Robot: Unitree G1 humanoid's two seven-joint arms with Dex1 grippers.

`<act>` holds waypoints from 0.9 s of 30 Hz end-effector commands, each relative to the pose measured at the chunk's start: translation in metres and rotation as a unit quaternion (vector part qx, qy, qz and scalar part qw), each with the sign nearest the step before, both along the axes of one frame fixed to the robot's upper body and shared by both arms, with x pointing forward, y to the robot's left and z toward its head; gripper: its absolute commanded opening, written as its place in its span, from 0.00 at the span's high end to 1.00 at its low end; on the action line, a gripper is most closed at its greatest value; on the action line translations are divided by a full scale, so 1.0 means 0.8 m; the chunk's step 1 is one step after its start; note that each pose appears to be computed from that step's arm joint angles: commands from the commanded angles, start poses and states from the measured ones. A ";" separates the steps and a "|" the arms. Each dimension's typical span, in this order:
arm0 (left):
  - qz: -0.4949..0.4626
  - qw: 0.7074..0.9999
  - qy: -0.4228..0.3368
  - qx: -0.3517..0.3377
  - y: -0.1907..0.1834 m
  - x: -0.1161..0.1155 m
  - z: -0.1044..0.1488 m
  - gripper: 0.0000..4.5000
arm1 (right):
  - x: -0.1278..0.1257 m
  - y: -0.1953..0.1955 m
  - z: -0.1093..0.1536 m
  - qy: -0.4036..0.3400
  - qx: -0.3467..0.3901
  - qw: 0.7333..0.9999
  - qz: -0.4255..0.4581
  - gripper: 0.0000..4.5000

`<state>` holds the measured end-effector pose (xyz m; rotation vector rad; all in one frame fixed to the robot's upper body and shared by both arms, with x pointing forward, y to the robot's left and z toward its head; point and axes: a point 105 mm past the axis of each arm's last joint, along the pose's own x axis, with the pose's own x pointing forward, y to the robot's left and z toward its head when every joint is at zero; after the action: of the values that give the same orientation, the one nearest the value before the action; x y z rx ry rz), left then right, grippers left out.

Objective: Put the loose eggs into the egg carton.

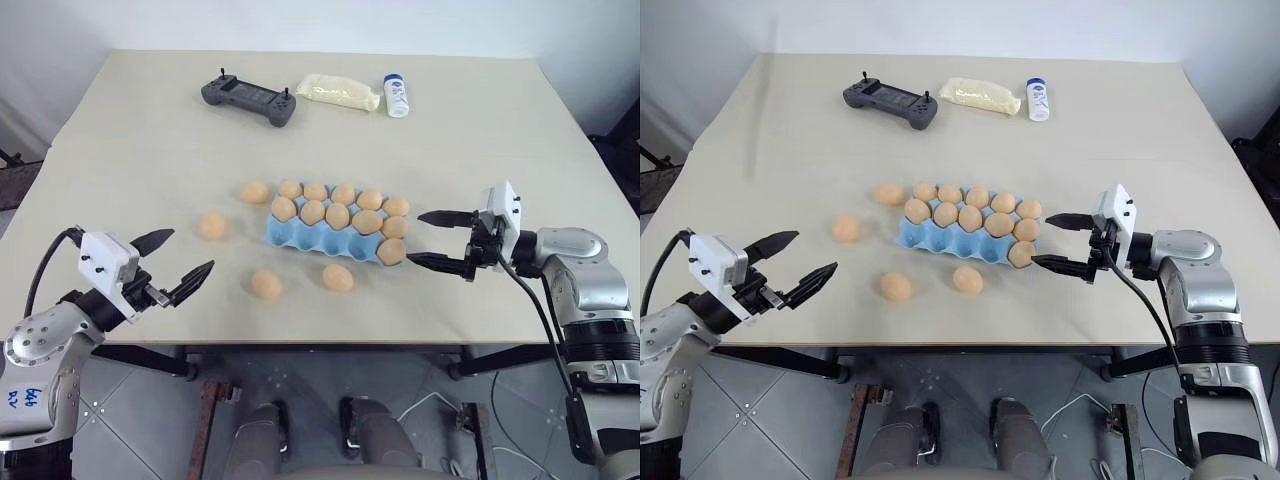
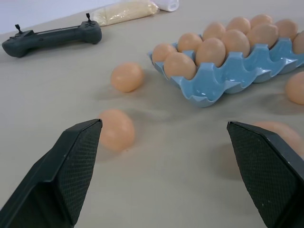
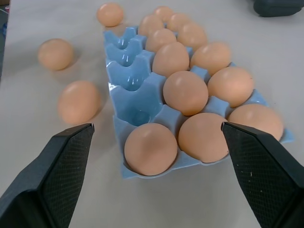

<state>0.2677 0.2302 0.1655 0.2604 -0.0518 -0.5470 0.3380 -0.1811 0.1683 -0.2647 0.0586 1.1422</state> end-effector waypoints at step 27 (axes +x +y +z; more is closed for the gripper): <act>0.011 0.997 0.075 0.026 -0.126 -0.006 -0.042 0.00 | -0.018 0.011 -0.004 0.015 -0.023 0.994 0.101 0.00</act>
<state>0.2623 0.1325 0.1322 0.2584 0.1049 -0.5359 0.3252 -0.1750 0.1568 -0.2733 0.1200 1.3214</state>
